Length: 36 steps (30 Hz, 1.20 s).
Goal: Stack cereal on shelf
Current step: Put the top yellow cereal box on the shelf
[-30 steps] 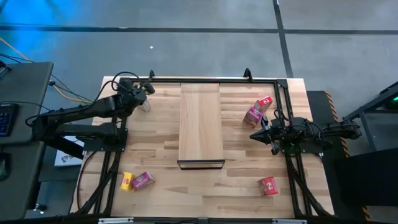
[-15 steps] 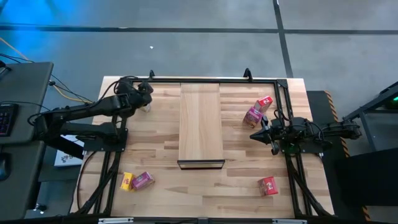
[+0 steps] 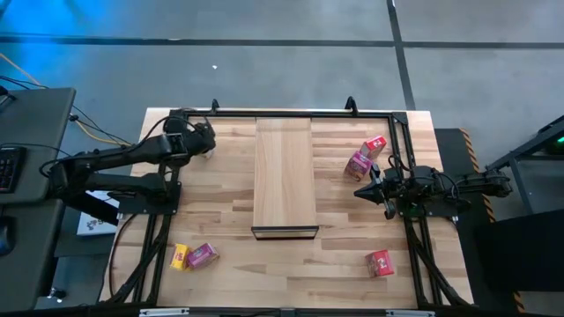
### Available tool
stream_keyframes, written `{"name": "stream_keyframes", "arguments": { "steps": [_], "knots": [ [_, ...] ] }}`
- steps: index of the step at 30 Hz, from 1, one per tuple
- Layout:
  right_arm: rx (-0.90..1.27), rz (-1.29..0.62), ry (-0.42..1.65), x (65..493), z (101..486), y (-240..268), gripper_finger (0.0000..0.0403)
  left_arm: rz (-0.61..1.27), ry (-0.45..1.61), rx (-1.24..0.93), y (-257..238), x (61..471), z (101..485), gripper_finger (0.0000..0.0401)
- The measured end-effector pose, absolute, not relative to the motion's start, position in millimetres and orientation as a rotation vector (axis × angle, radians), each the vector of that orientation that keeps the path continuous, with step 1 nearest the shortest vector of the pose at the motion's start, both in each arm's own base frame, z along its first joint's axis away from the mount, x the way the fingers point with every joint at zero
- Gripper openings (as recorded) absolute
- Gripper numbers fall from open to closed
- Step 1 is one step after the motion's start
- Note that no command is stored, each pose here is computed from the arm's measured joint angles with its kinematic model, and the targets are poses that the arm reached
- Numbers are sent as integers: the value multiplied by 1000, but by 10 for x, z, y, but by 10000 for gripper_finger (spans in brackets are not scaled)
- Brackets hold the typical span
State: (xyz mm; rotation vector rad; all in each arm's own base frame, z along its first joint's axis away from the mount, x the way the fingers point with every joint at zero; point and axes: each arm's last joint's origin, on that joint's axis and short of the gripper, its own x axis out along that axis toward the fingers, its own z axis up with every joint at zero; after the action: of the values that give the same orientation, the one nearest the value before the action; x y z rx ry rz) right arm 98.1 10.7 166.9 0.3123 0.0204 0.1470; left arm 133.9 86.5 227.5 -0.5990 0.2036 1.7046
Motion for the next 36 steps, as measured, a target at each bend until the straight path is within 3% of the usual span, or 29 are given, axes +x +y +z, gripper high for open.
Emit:
{"name": "stream_keyframes", "arguments": {
  "steps": [6,13,18,23,36],
  "knots": [
    [312,147,20,981,1669,106,0,1440,600,-332,881,1427,2496,294],
    [312,147,20,981,1669,106,0,1107,950,-188,976,1515,2801,294],
    [312,147,20,981,1669,106,0,785,1324,-159,1093,1591,2794,294],
    [312,147,21,981,1668,106,0,621,1621,147,1179,1718,2641,294],
    [312,147,21,981,1668,106,0,352,1797,496,1092,1764,2597,294]
  ]
}}
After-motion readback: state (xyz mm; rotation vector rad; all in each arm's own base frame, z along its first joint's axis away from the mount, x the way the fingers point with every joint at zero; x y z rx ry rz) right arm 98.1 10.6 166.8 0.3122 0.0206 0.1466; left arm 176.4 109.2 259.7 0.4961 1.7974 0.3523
